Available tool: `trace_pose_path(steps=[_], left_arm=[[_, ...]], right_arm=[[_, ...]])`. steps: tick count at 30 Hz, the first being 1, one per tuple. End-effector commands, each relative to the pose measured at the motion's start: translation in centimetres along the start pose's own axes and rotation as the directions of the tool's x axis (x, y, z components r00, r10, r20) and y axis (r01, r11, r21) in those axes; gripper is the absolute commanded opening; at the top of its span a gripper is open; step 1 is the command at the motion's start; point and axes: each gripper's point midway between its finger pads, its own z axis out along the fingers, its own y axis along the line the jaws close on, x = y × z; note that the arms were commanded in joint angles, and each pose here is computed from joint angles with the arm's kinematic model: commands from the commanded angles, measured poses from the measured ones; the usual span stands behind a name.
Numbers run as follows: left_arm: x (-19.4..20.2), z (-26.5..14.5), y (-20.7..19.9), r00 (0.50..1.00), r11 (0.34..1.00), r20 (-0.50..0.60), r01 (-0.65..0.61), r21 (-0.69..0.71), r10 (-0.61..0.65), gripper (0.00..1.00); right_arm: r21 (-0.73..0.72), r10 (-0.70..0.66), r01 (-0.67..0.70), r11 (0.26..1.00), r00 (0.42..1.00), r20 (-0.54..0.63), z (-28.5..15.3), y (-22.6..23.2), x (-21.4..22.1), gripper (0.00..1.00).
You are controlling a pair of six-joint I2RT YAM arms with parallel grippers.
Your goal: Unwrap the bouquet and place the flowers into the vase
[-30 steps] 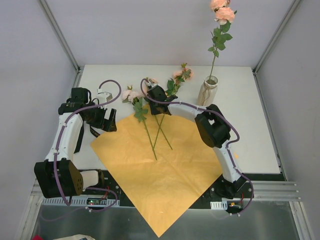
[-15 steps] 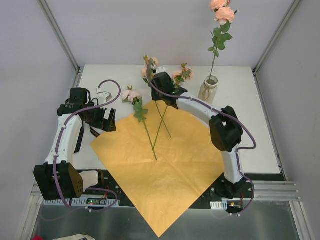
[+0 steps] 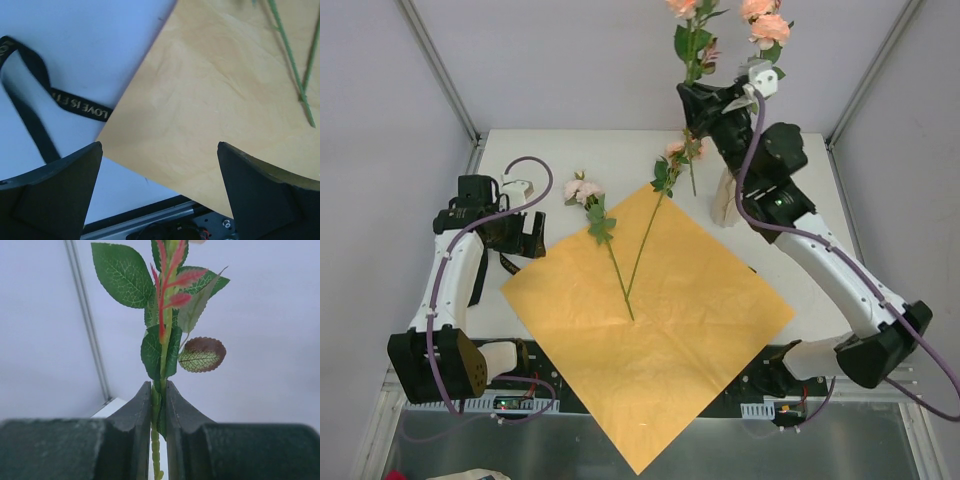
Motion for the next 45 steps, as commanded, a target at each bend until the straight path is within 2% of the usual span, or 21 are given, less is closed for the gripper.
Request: trace_pose_path(steps=[1, 6, 10, 17, 25, 32, 37, 40, 41, 44, 45], left_arm=[[-0.7, -1.2, 4.2, 0.987, 0.966, 0.085, 0.149, -0.21, -0.134, 0.99], [-0.4, -1.2, 3.0, 0.987, 0.984, 0.112, 0.131, -0.117, -0.118, 0.99], [-0.8, -1.6, 2.4, 0.987, 0.99, 0.134, 0.103, -0.096, -0.09, 0.99], [-0.5, -1.9, 0.6, 0.987, 1.0, 0.163, 0.007, -0.019, -0.004, 0.99], [-0.2, -1.8, 0.3, 0.987, 1.0, 0.158, -0.031, 0.004, 0.03, 0.99], [-0.5, -2.0, -0.4, 0.982, 0.997, 0.176, -0.071, 0.034, 0.064, 0.99], [-0.5, -1.9, -0.3, 0.983, 0.997, 0.171, -0.07, 0.036, 0.063, 0.99], [-0.5, -2.0, -0.3, 0.983, 0.997, 0.172, -0.072, 0.032, 0.065, 0.99], [-0.4, -2.0, -0.3, 0.983, 0.997, 0.173, -0.074, 0.03, 0.068, 0.99], [-0.4, -2.2, -0.4, 0.982, 0.997, 0.178, -0.075, 0.028, 0.069, 0.99], [-0.3, -2.2, -0.4, 0.982, 0.997, 0.178, -0.075, 0.029, 0.069, 0.99]], right_arm=[[0.013, -0.124, 0.124, 0.992, 0.984, 0.129, -2.3, -2.8, -4.0, 0.01], [0.151, -0.156, 0.126, 0.98, 0.965, 0.21, -4.8, -8.8, -7.5, 0.01], [0.173, -0.158, 0.115, 0.978, 0.952, 0.262, -5.4, -11.2, -8.7, 0.01], [0.317, -0.212, 0.105, 0.943, 0.922, 0.325, -5.3, -16.1, -10.1, 0.01], [0.424, -0.159, -0.009, 0.905, 0.92, 0.359, -4.0, -21.1, -7.4, 0.01], [0.463, -0.169, -0.035, 0.886, 0.905, 0.391, -3.5, -22.8, -6.2, 0.01], [0.485, -0.164, -0.026, 0.874, 0.925, 0.344, -3.7, -23.6, -3.6, 0.01], [0.495, -0.165, -0.01, 0.869, 0.937, 0.307, -4.3, -23.5, -2.7, 0.17], [0.502, -0.16, 0.001, 0.865, 0.948, 0.274, -4.8, -23.4, -2.0, 0.26], [0.507, -0.15, 0.01, 0.862, 0.96, 0.235, -5.9, -22.9, -1.2, 0.45], [0.509, -0.149, 0.012, 0.861, 0.962, 0.229, -6.2, -22.8, -1.1, 0.47]])
